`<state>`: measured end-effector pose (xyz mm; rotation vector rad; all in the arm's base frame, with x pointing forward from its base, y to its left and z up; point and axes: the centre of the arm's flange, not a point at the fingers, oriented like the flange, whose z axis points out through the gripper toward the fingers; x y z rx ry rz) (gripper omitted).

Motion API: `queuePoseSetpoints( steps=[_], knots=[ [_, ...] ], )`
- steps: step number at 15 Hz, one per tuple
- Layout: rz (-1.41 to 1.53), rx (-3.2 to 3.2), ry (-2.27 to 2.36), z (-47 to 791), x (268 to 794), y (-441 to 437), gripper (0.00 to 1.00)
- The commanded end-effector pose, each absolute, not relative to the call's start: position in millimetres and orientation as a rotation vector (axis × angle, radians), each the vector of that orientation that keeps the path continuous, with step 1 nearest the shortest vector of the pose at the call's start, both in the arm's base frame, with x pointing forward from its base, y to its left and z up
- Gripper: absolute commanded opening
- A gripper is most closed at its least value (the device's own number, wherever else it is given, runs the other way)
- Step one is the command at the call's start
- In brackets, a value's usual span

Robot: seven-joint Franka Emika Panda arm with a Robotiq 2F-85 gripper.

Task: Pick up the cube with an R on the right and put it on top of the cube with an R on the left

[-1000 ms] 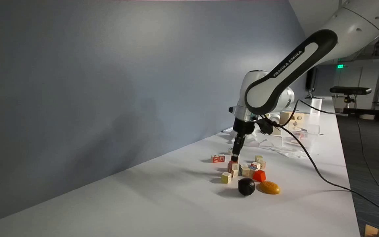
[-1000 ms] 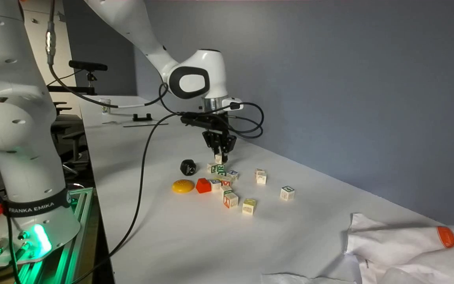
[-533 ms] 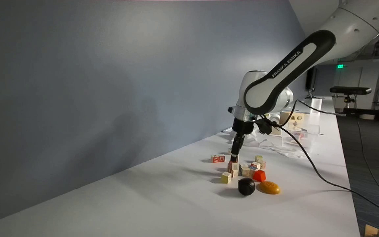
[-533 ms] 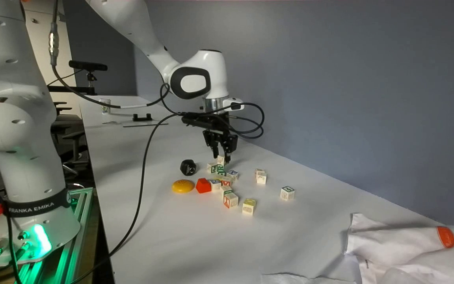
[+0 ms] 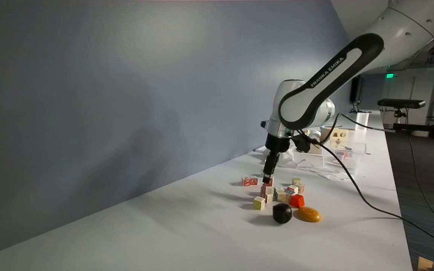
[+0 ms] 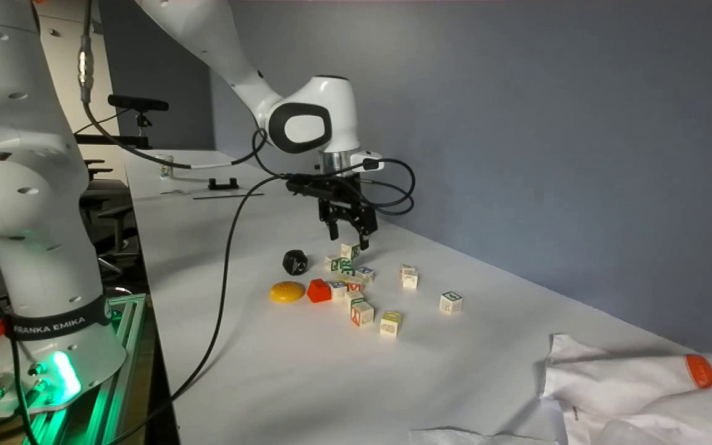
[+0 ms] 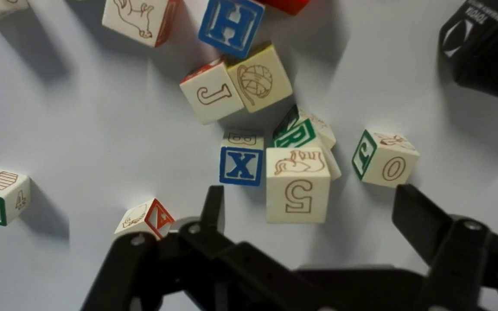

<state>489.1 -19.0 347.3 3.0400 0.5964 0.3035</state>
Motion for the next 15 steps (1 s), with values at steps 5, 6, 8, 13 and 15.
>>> queuePoseSetpoints(
  steps=[5, 6, 8, 13, 15],
  knots=[
    [0.166, 3.075, 0.564, 345.0, 484.1, -12.4, 1.0],
    [0.17, 3.079, 0.566, 344.9, 483.9, -12.0, 1.0],
    [0.199, 3.088, 0.57, 345.7, 484.4, -11.7, 1.0],
    [0.195, 3.11, 0.593, 345.8, 482.7, -11.4, 1.0],
    [0.202, 3.131, 0.597, 346.0, 482.1, -10.8, 1.0]
  ],
)
